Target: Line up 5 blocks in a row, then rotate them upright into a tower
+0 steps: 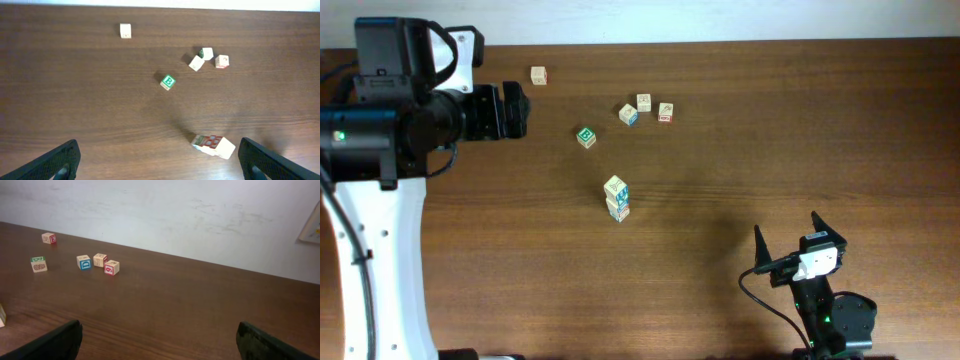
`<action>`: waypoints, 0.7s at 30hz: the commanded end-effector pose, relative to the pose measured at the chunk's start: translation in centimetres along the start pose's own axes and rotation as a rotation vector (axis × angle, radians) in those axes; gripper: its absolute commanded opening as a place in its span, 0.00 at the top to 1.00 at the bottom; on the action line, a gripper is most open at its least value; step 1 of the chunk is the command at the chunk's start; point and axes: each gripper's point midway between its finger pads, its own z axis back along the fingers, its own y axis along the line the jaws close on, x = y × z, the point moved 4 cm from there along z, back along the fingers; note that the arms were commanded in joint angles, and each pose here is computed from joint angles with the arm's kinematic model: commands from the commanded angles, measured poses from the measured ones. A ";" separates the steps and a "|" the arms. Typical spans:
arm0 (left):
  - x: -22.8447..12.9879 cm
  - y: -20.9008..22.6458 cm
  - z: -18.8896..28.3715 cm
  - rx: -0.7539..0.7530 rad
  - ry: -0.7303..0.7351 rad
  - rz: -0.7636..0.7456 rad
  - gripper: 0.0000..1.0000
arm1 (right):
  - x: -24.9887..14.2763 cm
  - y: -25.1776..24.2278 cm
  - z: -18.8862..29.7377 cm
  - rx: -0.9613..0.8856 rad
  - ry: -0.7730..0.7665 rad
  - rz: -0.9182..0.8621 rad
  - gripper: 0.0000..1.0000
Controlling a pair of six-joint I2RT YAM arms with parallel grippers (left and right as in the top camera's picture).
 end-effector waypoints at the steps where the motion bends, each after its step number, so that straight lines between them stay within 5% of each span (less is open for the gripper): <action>1: 0.3 -0.3 3.6 0.026 -0.134 -0.124 0.01 | -0.3 -0.3 0.0 -0.020 0.000 0.000 0.02; 9: -2.7 -0.2 3.4 0.042 -0.351 -0.202 0.01 | -0.3 -0.3 0.0 -0.020 0.000 0.000 0.02; 21: -13.6 0.9 -1.4 0.090 -0.644 -0.309 0.01 | -0.3 -0.3 0.0 -0.020 0.001 0.000 0.02</action>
